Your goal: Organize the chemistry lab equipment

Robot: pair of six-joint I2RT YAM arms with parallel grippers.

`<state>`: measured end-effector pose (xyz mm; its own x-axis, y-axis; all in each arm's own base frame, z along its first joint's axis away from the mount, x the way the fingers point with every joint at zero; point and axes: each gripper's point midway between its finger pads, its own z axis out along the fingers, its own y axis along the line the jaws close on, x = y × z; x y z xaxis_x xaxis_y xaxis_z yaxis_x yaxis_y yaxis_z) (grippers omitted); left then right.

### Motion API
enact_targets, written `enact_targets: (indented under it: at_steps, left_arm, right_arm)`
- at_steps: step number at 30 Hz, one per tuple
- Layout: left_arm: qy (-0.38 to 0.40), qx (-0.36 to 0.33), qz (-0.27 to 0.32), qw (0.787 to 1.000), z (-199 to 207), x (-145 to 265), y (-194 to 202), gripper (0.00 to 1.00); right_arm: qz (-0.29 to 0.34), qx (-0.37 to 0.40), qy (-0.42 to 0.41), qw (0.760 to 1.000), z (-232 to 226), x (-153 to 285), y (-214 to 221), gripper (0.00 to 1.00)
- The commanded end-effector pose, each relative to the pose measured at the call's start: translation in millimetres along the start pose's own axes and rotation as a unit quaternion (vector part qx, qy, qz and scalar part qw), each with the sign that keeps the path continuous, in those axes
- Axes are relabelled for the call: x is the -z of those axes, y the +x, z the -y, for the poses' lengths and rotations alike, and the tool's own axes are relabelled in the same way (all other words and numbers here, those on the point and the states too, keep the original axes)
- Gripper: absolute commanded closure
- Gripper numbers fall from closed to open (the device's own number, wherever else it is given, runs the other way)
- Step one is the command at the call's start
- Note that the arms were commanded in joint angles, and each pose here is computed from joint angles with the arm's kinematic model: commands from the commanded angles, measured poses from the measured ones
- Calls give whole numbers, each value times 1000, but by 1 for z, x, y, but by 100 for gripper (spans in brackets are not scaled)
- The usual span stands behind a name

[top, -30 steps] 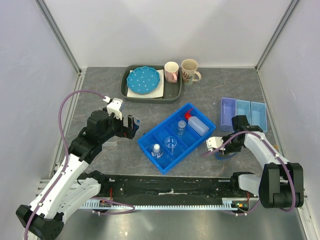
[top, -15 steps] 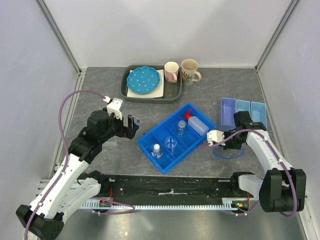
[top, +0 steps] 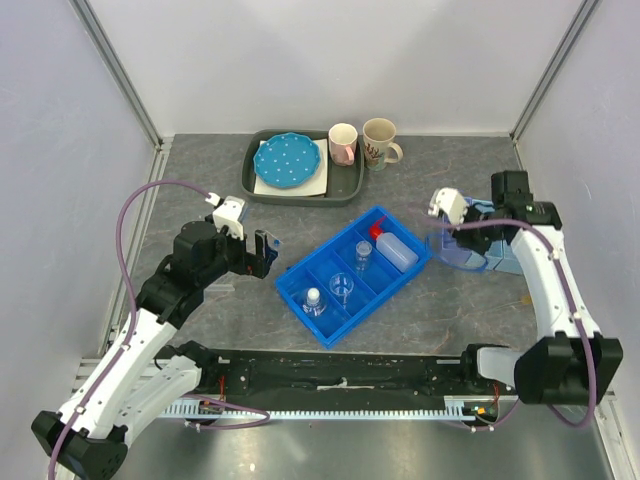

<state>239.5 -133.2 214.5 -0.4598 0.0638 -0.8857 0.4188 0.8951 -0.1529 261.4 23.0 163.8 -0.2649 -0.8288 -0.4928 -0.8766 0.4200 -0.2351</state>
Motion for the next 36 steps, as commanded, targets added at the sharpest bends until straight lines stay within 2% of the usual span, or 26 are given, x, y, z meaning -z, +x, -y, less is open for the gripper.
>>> enact_targets:
  at_steps: [1, 9, 14, 20, 27, 36]
  left_arm:
    - [-2, -7, 29, 1000, -1, 1, -12, 2]
    - [-4, -8, 33, 999, -2, 2, -13, 2]
    - [-3, -8, 32, 999, -1, 2, -13, 2]
    - [-4, -7, 31, 999, -2, 1, -12, 2]
    - [-4, -7, 28, 1000, -2, 0, -11, 2]
    - [-4, -7, 31, 999, -2, 1, -13, 2]
  right_arm:
    - [54, -140, 35, 988, 44, 1, -27, 94]
    - [96, -317, 103, 938, 95, -3, -23, 96]
    - [81, -400, 177, 895, 116, -9, 0, 100]
    - [61, -479, 188, 855, 119, -32, 17, 100]
    - [42, -518, 171, 837, 114, -56, 29, 97]
    - [17, -536, 177, 825, 115, -74, 46, 96]
